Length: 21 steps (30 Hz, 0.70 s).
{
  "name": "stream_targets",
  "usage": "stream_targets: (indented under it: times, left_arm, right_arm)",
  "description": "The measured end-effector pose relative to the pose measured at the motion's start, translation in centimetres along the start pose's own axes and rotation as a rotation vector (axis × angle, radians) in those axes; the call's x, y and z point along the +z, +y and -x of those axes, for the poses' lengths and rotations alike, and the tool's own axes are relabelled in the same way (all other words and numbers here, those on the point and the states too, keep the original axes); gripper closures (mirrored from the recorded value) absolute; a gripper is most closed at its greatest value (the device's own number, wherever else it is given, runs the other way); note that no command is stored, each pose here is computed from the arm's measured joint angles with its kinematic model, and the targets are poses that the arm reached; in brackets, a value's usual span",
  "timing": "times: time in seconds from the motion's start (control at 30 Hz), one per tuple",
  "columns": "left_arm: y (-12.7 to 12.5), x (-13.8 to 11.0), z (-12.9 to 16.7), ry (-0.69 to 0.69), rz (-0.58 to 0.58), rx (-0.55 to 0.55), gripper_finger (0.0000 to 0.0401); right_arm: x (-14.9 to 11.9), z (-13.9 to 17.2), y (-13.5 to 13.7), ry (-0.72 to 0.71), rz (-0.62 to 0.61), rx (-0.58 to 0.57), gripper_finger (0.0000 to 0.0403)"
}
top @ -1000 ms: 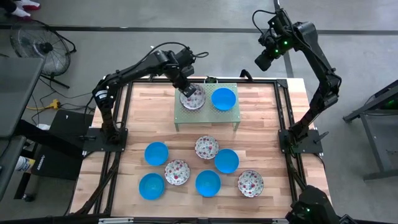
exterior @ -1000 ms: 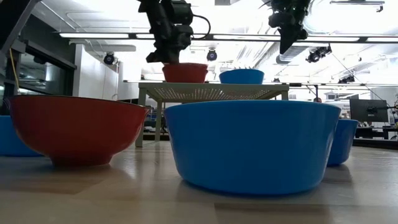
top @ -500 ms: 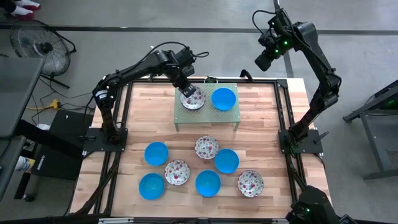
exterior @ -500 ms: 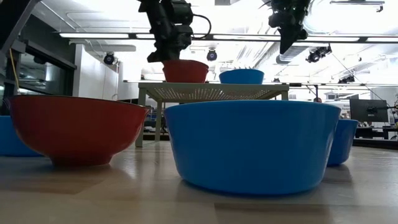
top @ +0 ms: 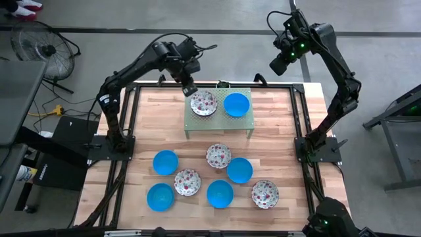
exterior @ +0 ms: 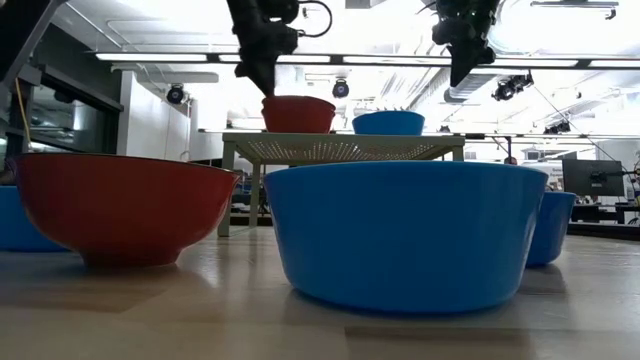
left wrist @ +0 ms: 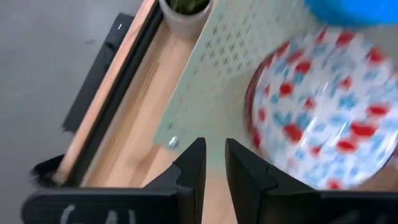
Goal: Pick & Place Mini bowls
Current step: Stack the patterned red bowl on the patterned red bowl on the shelf
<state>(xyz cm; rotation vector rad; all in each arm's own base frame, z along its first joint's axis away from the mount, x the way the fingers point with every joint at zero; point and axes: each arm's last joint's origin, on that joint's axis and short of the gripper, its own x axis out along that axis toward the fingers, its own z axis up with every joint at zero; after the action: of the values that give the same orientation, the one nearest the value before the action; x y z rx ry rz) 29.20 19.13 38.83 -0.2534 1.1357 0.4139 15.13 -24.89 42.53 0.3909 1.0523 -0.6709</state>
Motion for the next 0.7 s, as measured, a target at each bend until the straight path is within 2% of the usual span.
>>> stream_targets:
  times: [0.27, 0.7]
  left_arm:
    - [-0.9, -1.6, 1.7, 0.120, -0.139, -0.014, 0.0343]
    - [-2.6, -2.3, 3.8, 0.061, -0.259, -0.042, 0.0343]
  right_arm:
    - [0.0, 0.0, 0.0, 0.000, -0.022, 0.000, 0.0402]
    - [0.0, 0.0, 0.0, -0.001, -0.045, 0.003, 0.0402]
